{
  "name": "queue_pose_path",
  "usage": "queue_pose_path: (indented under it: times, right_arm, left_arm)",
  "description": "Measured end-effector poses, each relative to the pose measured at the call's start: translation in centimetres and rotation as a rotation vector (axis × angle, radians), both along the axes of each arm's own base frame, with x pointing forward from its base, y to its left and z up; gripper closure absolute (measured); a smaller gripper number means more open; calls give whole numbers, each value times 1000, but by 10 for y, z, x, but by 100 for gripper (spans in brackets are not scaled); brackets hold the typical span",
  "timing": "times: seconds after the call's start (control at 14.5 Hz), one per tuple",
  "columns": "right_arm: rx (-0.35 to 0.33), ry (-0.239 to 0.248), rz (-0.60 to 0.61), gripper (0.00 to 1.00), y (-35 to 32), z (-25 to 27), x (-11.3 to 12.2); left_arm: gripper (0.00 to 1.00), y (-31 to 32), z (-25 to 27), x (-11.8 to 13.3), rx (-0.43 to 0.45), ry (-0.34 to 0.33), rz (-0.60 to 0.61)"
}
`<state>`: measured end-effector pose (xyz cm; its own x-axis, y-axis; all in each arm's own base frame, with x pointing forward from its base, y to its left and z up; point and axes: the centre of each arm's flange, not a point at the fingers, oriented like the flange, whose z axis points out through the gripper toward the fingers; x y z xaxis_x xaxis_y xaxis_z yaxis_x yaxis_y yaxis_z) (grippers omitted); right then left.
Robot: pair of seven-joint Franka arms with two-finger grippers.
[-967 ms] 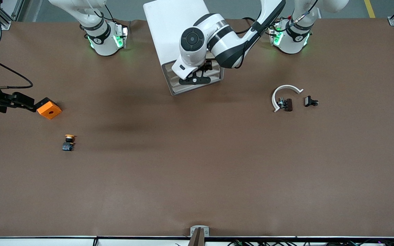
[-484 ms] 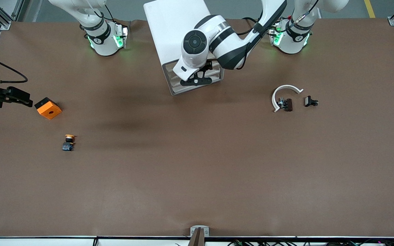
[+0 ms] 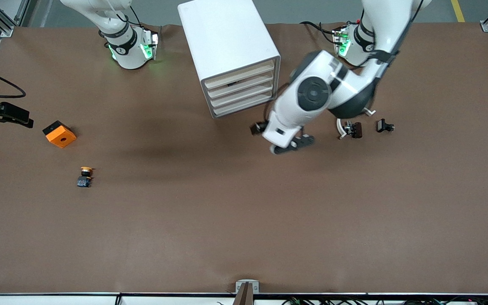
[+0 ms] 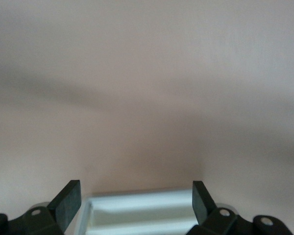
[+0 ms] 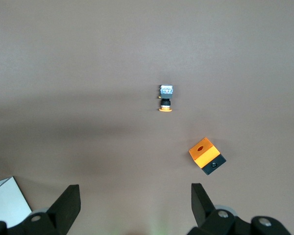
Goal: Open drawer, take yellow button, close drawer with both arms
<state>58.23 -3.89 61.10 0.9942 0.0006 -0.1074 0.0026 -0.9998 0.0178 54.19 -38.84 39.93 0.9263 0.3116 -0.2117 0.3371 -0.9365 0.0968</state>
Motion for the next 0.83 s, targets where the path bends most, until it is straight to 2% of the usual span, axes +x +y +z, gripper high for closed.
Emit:
queue_pose_path:
  times: [0.21, 0.41, 0.62, 0.83]
  right_arm:
    - [0, 0, 0, 0, 0, 0, 0]
    - [0, -4, 0, 0, 0, 2, 0]
    - [-1, -13, 0, 0, 0, 6, 0]
    - [-1, -14, 1, 0, 1, 7, 0]
  left_arm:
    - [0, 55, 16, 42, 82, -106, 36]
    - [0, 103, 48, 75, 82, -172, 115]
    - [0, 154, 82, 89, 94, -197, 154]
    - [0, 205, 119, 87, 120, -204, 60]
